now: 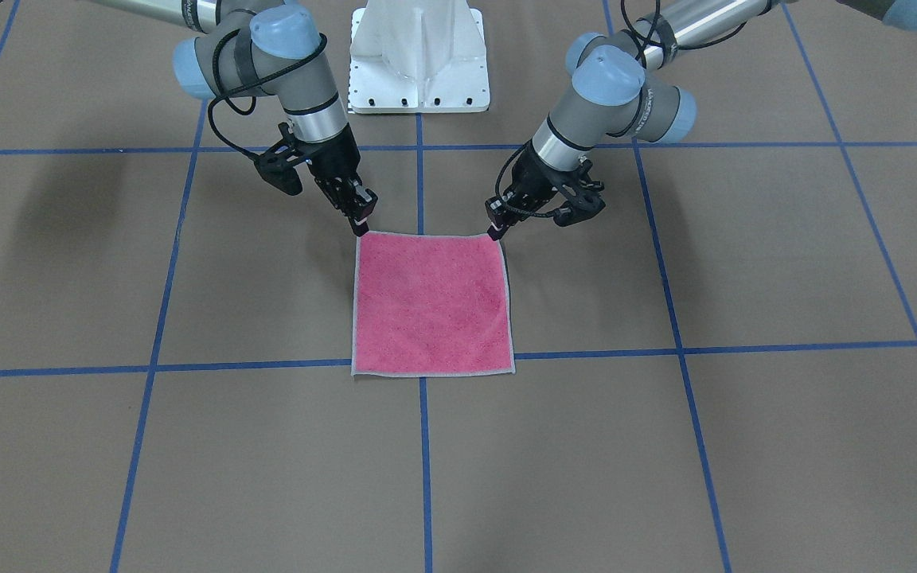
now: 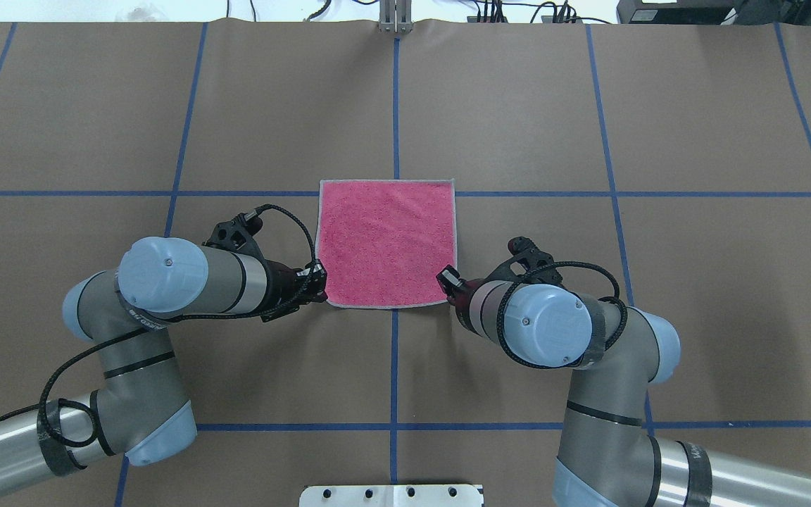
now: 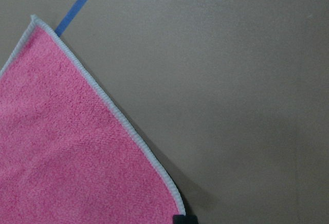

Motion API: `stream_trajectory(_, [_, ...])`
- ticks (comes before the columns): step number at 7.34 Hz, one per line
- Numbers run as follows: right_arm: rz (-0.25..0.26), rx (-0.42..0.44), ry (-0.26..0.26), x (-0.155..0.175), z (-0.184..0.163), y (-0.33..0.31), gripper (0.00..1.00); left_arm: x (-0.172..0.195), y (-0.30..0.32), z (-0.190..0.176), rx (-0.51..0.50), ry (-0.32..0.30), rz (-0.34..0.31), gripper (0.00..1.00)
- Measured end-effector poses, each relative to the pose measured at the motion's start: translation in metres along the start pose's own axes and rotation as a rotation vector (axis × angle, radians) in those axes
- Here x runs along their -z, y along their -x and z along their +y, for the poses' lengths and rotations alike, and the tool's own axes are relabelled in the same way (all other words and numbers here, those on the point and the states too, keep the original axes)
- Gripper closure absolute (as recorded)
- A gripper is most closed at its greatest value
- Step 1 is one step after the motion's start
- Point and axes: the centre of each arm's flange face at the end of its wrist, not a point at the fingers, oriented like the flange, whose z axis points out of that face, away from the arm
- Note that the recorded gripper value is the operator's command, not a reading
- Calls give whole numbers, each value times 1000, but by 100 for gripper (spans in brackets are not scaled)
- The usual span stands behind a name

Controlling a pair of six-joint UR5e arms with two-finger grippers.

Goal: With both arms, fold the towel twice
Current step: 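Lift the near edge with both grippers and fold it toward the far edge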

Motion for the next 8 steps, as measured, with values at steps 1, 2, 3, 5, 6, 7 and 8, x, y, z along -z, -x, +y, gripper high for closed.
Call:
stream_trajectory(1, [-4, -1, 1, 10, -2, -1, 100, 5, -3, 2, -3, 6, 10, 100])
stream_trajectory(2, [-10, -2, 5, 22, -6, -4, 100, 12, -6, 5, -7, 14, 23, 100])
stream_trajectory(3, [-10, -2, 6, 36, -8, -5, 100, 25, -9, 10, -12, 28, 41, 100])
stream_trajectory(5, [5, 2, 4, 69, -5, 1, 100, 50, -7, 17, -19, 60, 62, 100])
stream_trajectory(6, [11, 7, 2, 74, -3, 3, 100, 52, -5, 17, -18, 62, 55, 100])
stream_trajectory(7, [18, 11, -6, 72, -5, 3, 100, 50, -6, 14, -12, 53, 38, 100])
stream_trajectory(8, [23, 12, -21, 66, -11, 6, 100, 49, -8, 12, -6, 42, 23, 100])
